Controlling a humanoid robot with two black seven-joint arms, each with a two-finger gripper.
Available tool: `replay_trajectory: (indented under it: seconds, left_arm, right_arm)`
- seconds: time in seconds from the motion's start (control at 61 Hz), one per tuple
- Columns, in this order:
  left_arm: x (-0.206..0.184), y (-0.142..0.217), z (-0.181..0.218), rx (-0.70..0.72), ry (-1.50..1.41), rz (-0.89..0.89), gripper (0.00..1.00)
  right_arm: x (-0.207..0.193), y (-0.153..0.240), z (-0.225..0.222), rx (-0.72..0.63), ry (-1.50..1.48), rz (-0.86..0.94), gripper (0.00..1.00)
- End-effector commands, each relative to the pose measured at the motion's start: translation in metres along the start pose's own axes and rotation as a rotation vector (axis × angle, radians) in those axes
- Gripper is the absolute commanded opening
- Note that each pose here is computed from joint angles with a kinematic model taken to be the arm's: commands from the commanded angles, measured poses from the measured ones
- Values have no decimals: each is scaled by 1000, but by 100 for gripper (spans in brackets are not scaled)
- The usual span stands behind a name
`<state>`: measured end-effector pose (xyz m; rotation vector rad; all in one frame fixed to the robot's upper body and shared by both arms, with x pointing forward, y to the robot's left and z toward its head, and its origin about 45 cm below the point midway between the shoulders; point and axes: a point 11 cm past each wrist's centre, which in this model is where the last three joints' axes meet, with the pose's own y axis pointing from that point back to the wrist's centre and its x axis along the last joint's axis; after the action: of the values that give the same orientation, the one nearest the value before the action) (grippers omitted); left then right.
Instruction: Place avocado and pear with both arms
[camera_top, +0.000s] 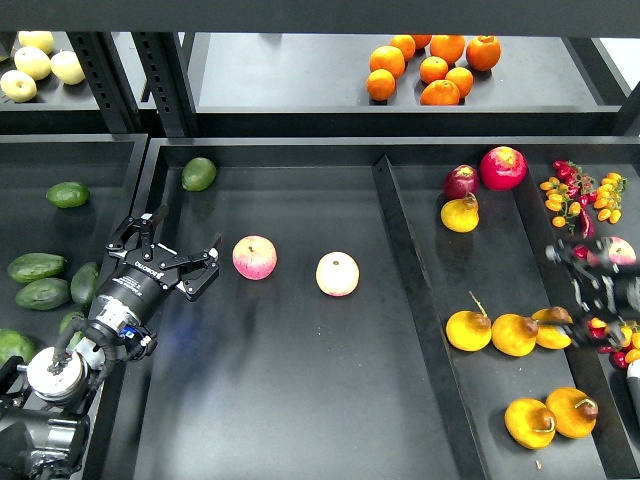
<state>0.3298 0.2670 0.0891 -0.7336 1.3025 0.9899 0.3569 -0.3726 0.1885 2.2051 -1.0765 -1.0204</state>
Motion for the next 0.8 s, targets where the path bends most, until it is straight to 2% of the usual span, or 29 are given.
replay_trajectory:
  seconds: [0.0,0.148,0.426,0.787]
  left_arm:
    - [0,-1,-3,11,-2,1,99]
    - [1,-2,-6,23,-3,6,99]
    - [-2,-5,-7,27,-8,-2,99]
    - [-1,-5,-7,29,-6,1,99]
  right_arm:
    - [-12,-13,-20,118,-65,-70,99]
    - [-24,-29,-30,253,-184,-166,99]
    - [-55,-69,-14,502,-478,-380,100]
    - [-99,-105,-2,661,-712,-569,100]
